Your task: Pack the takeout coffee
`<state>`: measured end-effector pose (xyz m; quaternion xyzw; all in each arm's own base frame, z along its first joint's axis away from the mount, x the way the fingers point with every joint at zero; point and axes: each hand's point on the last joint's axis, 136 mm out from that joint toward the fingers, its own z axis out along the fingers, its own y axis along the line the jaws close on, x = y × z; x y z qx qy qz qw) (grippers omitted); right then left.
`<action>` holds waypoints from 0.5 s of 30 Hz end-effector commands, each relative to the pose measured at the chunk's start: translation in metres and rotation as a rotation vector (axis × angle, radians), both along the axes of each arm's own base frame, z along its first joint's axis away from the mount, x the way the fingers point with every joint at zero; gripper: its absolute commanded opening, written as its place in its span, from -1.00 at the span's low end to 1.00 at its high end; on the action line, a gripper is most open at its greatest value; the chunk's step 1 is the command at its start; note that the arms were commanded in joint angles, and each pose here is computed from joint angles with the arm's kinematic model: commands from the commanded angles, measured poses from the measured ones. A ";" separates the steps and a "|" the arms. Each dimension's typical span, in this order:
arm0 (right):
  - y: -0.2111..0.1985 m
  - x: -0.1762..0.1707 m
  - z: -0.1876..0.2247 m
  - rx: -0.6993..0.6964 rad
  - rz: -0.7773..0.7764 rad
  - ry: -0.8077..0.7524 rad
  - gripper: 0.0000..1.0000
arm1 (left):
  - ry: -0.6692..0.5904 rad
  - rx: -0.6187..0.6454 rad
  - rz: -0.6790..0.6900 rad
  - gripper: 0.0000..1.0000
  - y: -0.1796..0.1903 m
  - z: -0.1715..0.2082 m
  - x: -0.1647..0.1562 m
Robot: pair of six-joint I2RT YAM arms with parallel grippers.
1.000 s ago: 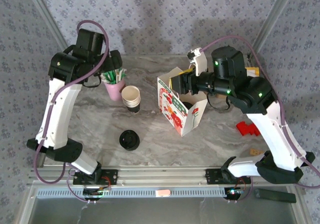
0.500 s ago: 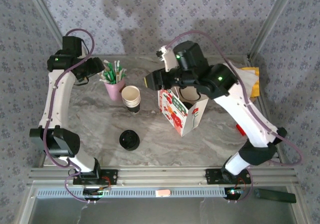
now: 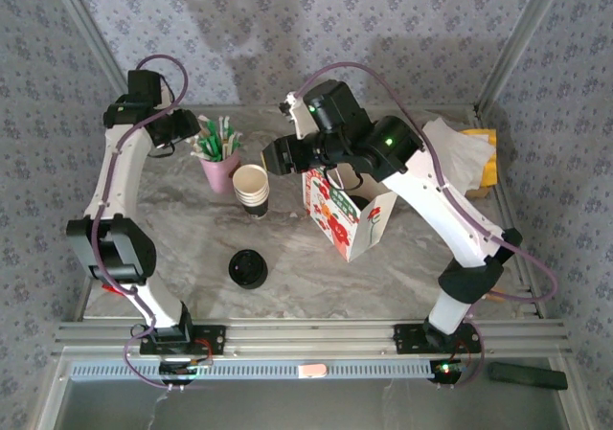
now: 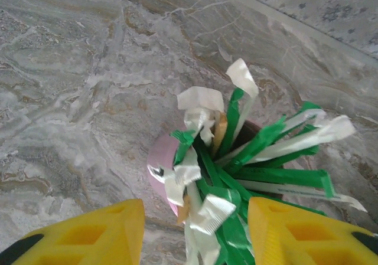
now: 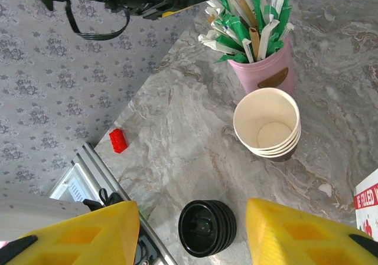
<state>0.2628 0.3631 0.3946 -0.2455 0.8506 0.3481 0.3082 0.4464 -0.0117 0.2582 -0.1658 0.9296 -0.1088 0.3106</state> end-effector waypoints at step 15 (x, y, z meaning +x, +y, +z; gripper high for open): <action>-0.003 -0.008 -0.006 -0.015 -0.006 0.026 0.03 | -0.046 -0.010 0.012 -0.24 0.005 0.007 0.017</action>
